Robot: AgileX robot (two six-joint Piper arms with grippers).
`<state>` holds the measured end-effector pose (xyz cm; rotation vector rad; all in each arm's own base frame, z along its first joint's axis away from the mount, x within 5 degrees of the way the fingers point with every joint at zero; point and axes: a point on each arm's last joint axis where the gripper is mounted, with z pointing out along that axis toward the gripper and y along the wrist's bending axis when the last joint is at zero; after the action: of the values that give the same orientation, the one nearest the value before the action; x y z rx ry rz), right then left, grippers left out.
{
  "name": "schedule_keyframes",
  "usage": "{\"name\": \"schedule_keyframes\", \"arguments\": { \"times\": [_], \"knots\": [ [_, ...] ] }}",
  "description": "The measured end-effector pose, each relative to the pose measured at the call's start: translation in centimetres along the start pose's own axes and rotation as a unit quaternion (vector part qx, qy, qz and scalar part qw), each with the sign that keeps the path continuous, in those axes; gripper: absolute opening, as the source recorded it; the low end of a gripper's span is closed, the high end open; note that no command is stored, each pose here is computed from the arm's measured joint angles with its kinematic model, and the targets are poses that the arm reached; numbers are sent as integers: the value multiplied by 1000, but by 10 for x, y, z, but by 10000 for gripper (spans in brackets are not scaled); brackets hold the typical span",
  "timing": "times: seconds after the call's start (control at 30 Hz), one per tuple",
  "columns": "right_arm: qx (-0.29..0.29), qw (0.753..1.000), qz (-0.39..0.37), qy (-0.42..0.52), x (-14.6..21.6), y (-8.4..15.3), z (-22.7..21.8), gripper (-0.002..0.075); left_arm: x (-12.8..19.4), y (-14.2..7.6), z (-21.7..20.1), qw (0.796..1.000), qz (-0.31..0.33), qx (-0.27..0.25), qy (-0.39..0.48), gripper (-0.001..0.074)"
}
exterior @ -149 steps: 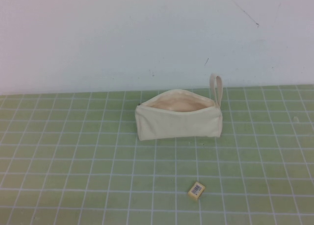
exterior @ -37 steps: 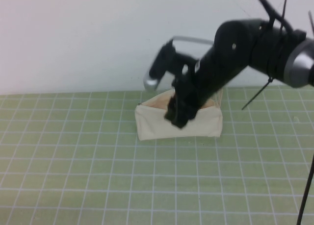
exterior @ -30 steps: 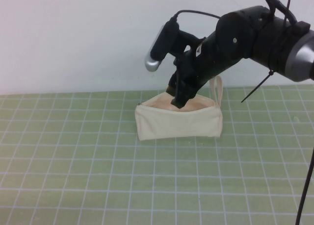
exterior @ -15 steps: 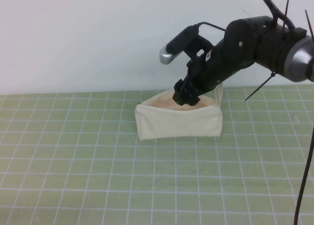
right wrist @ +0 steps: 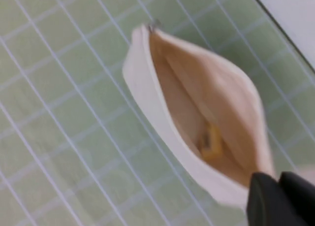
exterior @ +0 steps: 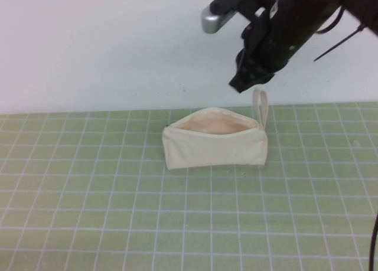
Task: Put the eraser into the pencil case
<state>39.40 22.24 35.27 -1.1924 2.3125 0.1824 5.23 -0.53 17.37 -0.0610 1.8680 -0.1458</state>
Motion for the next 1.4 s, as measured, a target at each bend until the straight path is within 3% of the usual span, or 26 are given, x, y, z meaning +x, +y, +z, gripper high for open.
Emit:
{"name": "schedule_keyframes", "arguments": {
  "times": [0.2,0.33,0.5,0.77,1.03,1.2,1.3,1.4],
  "knots": [
    [71,997,3,30,15,-4,-38,10,0,0,0,1000,0,0,0,-1],
    [79,995,9,57,37,5,-53,7,0,0,0,1000,0,0,0,-1],
    [16,997,28,75,69,31,-63,5,0,0,0,1000,0,0,0,-1],
    [-151,980,101,79,95,73,-46,3,0,0,0,1000,0,0,0,-1],
    [-188,970,129,83,92,78,-33,3,0,0,0,1000,0,0,0,-1],
    [-155,985,72,11,90,78,-56,2,0,0,0,1000,0,0,0,-1],
    [-89,990,31,-105,86,77,-89,2,0,0,0,1000,0,0,0,-1],
    [-17,977,-3,-214,92,81,-130,2,0,0,0,1000,0,0,0,-1]
  ]
}}
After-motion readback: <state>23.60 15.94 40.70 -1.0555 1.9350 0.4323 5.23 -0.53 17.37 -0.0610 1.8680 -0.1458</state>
